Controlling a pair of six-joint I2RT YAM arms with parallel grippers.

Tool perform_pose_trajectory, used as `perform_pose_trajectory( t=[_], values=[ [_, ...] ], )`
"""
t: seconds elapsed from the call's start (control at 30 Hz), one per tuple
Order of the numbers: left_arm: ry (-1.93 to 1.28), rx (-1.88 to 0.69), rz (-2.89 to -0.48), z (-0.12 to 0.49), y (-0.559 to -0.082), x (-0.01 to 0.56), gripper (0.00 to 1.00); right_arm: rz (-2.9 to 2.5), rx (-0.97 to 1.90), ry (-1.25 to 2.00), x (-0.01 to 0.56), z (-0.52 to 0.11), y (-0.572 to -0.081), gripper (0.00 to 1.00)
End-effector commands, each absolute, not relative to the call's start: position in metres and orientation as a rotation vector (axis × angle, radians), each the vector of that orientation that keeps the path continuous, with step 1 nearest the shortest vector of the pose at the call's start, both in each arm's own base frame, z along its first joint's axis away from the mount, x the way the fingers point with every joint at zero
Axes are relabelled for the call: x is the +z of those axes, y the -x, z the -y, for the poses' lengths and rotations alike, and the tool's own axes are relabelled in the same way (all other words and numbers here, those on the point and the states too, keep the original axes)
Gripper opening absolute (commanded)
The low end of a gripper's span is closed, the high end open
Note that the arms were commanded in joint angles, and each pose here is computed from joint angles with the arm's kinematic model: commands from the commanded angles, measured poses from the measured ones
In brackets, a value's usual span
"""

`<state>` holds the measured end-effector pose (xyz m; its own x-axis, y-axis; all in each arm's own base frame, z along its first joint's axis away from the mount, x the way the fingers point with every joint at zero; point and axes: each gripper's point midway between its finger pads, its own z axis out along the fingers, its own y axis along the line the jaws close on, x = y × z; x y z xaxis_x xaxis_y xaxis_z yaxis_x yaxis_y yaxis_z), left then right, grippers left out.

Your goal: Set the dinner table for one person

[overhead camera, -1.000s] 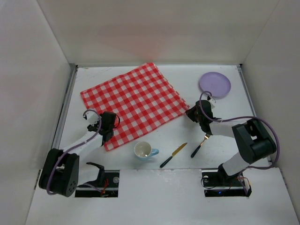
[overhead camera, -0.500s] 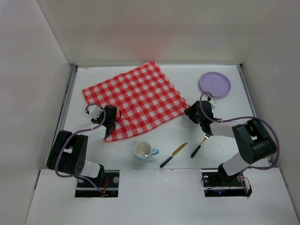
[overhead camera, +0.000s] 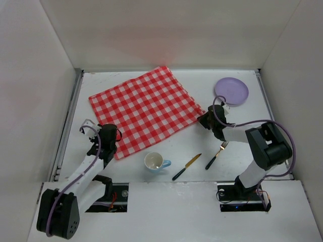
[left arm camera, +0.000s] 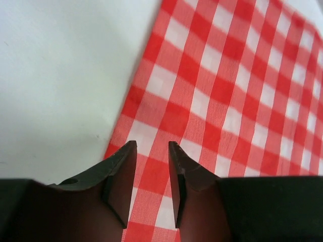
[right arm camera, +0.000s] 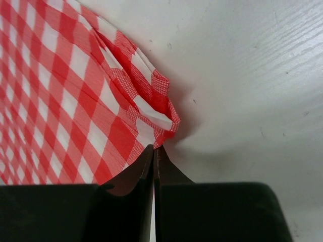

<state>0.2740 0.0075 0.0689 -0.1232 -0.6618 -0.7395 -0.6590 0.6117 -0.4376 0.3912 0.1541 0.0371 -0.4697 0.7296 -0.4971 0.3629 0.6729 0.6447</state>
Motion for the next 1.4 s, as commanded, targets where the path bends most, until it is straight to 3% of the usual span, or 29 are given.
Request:
perform_pose_trajectory(
  t=[0.0,0.17,0.4,0.6,0.87,1.17,1.23,1.37],
  values=[
    [1.06,0.165,-1.799,-0.034,-0.261,0.071,0.29,-1.982,0.615,-0.851,0.069,-0.149,-0.397,0.06],
    [1.113,0.088,-1.9,-0.016,-0.28,0.043,0.38,-1.96,0.617,-0.836,0.079,-0.144,-0.384,0.06],
    [1.164,0.068,-1.932,0.0,-0.303,0.018,0.3,-1.924,0.597,-0.85,0.082,-0.12,-0.348,0.05],
    [1.118,0.075,-1.938,0.021,-0.354,0.018,0.28,-1.93,0.562,-0.867,0.069,-0.109,-0.312,0.05],
    [1.041,0.056,-1.96,0.052,-0.42,0.023,0.27,-1.933,0.503,-0.874,0.066,-0.094,-0.285,0.06],
    [1.006,0.028,-1.949,0.053,-0.436,0.042,0.31,-1.983,0.504,-0.832,0.06,-0.105,-0.283,0.07],
    [0.999,0.006,-1.946,0.056,-0.442,0.048,0.32,-2.016,0.492,-0.82,0.053,-0.11,-0.282,0.1],
    [1.019,-0.003,-1.873,0.045,-0.427,0.078,0.38,-2.043,0.474,-0.734,0.061,-0.12,-0.283,0.39]
  ],
)
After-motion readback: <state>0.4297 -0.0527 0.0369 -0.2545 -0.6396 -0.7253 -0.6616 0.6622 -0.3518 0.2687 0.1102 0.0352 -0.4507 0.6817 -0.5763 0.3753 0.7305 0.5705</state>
